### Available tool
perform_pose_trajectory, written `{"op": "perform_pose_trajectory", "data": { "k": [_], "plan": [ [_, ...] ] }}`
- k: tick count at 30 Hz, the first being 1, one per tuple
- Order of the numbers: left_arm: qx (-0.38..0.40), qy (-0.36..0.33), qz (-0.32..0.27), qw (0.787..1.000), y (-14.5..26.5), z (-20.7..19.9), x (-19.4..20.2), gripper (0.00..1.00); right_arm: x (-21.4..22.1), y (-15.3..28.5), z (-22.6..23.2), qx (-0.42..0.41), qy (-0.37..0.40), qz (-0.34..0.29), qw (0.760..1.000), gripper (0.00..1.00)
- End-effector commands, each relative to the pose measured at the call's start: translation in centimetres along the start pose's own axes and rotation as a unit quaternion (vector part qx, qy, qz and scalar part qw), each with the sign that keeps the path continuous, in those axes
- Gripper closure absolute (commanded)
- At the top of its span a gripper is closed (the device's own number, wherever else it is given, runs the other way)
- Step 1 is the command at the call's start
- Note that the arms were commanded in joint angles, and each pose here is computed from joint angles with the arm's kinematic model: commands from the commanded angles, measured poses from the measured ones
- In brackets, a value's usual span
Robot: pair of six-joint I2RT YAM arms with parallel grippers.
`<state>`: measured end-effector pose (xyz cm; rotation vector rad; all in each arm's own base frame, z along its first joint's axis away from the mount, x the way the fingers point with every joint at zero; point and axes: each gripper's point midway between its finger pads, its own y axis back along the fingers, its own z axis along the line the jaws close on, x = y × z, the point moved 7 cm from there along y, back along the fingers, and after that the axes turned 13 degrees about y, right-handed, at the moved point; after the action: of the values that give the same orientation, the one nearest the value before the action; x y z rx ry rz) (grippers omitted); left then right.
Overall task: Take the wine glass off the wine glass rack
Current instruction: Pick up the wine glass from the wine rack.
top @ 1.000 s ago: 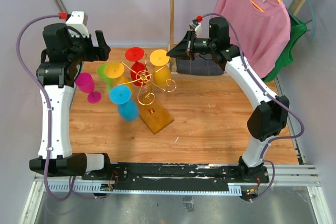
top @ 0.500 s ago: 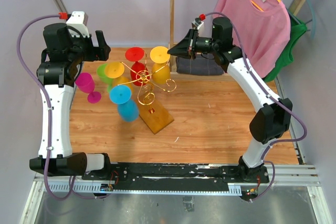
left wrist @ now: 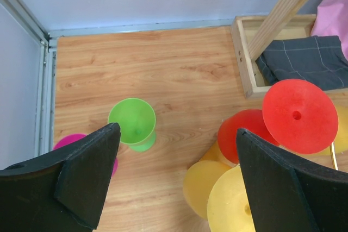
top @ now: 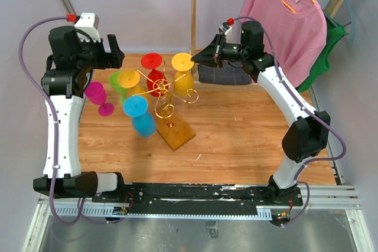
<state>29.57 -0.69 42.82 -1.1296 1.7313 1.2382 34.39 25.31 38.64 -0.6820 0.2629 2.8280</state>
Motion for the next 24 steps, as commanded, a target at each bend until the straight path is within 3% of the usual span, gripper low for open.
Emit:
{"op": "perform_pose_trajectory", "data": {
  "k": [1,24],
  "plan": [
    [0.01,-0.009,-0.019,1.0,0.9,-0.6,-1.0,0.08,-0.6,2.0,1.0,0.001,0.022,-0.026,0.999,0.99],
    [0.012,-0.005,-0.017,1.0,0.9,-0.7,-1.1,0.08,0.7,3.8,1.9,0.003,0.027,-0.019,0.999,0.99]
  ]
}}
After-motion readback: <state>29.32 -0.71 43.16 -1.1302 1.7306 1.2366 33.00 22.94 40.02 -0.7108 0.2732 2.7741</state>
